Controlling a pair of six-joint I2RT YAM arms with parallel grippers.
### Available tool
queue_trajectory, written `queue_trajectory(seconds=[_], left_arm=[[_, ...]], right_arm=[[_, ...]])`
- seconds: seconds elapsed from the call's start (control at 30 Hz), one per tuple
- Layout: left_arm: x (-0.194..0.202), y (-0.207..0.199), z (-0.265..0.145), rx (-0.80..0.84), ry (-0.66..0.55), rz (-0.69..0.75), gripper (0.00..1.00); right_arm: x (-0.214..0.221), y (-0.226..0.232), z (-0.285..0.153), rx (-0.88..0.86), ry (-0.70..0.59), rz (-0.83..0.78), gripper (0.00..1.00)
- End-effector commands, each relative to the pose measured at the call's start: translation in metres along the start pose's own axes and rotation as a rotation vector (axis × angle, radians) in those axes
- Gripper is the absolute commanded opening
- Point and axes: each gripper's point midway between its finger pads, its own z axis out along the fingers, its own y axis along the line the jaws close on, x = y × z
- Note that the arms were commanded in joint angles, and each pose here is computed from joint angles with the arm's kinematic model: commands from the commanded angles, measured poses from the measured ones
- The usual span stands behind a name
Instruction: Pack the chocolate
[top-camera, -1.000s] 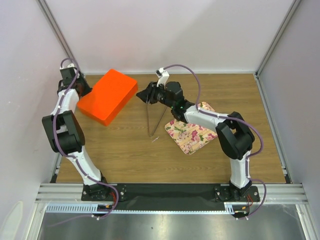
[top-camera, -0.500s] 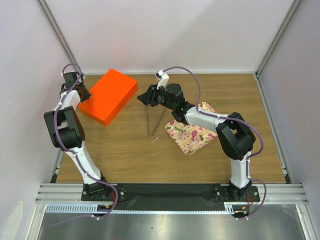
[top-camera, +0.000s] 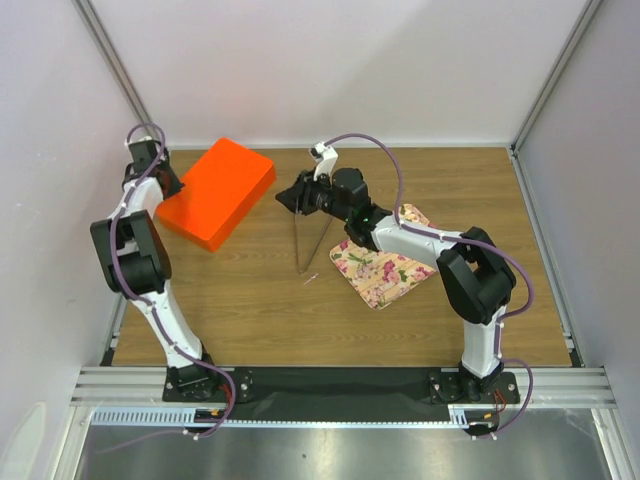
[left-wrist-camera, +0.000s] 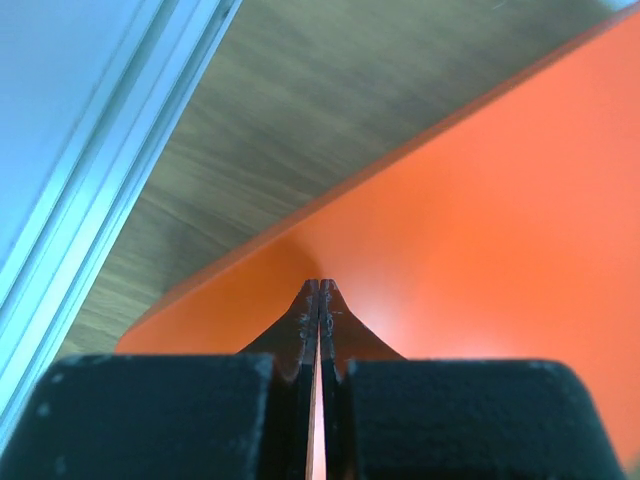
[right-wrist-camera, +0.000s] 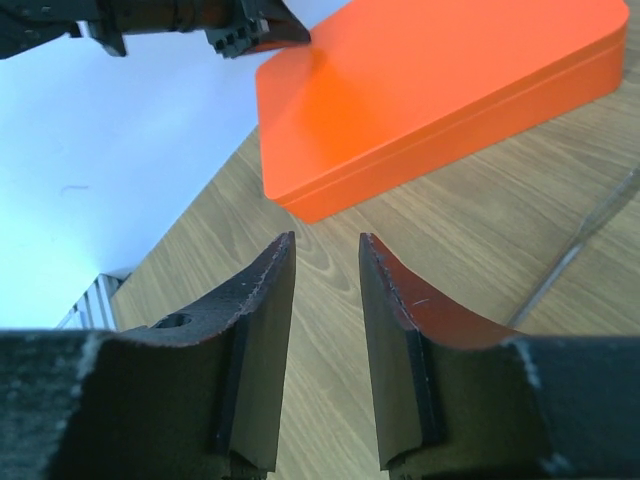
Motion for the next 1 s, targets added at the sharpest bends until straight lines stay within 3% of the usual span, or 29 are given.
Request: queue_trajectory(seconds=[0.0, 0.13, 0.23, 0.43, 0.53, 0.73, 0.97], left_arm=[[0.032, 0.019, 0.024, -0.108, 0.089, 0.016, 0.0], [0.037, 0.022, 0.021, -0.167, 0.092, 0.041, 0.0], [0.006, 0.01, 0.001, -0.15, 0.044, 0.036, 0.0], [-0.053, -0.084, -0.052, 0.216, -0.16, 0.027, 0.0], [-0.061, -0.128, -0.064, 0.372, -0.207, 0.032, 0.0], [-0.055, -0.167, -0.031, 0.434, -0.192, 0.018, 0.0], [-0.011, -0.164, 0.035, 0.368, -0.066, -0.036, 0.0]], right_arm=[[-0.023, 0.013, -0.008, -0.009, -0.054, -0.051, 0.37], [-0.023, 0.014, -0.008, -0.011, -0.053, -0.049, 0.37], [-0.023, 0.02, -0.009, -0.017, -0.053, -0.059, 0.36], [-0.023, 0.026, -0.011, -0.023, -0.053, -0.065, 0.36], [-0.017, 0.021, -0.013, -0.011, -0.039, -0.065, 0.35], [-0.013, 0.017, -0.027, 0.013, -0.031, -0.078, 0.34], [-0.002, 0.007, -0.032, 0.04, -0.013, -0.081, 0.33]])
